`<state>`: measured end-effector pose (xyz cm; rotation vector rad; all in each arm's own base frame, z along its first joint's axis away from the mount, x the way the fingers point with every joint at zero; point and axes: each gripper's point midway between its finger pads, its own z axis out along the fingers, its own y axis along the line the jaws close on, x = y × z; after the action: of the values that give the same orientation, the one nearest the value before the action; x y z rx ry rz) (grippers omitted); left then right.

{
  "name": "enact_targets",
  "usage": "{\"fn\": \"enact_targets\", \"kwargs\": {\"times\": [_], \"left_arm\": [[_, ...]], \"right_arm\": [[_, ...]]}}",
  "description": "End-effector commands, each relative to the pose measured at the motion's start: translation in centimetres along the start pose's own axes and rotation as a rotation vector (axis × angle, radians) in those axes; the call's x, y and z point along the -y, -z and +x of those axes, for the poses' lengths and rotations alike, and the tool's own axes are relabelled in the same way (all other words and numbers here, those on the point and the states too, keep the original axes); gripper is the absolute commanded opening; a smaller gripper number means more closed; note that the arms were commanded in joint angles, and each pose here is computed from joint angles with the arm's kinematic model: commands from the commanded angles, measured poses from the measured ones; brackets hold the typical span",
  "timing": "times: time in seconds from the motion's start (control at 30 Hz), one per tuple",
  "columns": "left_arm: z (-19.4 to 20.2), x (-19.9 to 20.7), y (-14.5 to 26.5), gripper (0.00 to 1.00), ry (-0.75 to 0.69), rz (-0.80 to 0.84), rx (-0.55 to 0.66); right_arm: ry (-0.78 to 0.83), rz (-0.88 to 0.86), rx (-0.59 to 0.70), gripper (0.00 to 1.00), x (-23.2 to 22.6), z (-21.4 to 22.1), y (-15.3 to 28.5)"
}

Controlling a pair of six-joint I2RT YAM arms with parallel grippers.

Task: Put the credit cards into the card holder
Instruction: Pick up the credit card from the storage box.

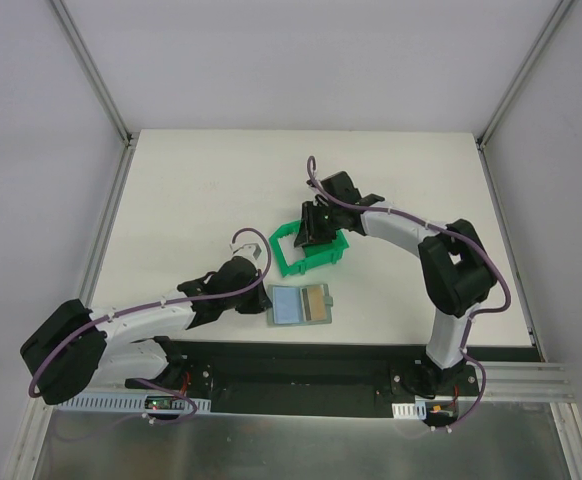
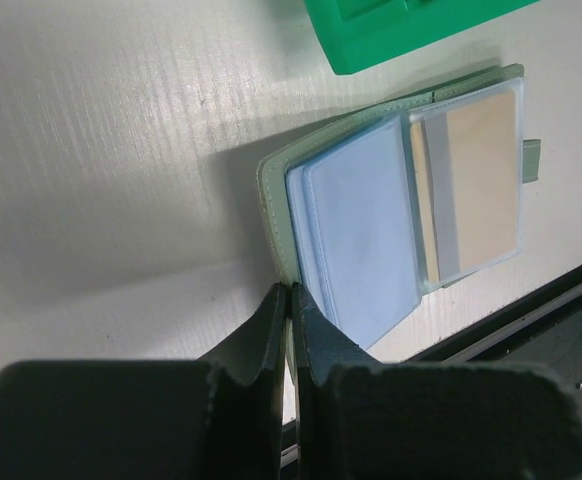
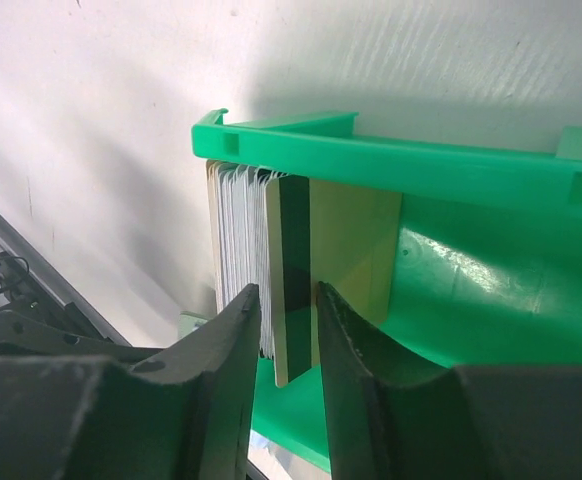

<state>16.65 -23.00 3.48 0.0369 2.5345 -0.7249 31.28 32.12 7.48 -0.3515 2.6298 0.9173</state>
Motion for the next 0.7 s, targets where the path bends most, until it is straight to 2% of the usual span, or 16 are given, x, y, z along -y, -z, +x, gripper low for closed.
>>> {"fn": "enact_targets", "kwargs": {"times": [0.0,0.67], "left_arm": [[-1.2,0.9,0.1,0.00,-0.010,0.022,0.022],[-0.7,0.9,0.0,0.00,-0.010,0.032,0.002]], "right_arm": [[0.046,-0.067,0.077,0.30,-3.0,-2.3,2.3],[0.048,0.072,0.060,0.12,0.3,-1.7,1.3]]}}
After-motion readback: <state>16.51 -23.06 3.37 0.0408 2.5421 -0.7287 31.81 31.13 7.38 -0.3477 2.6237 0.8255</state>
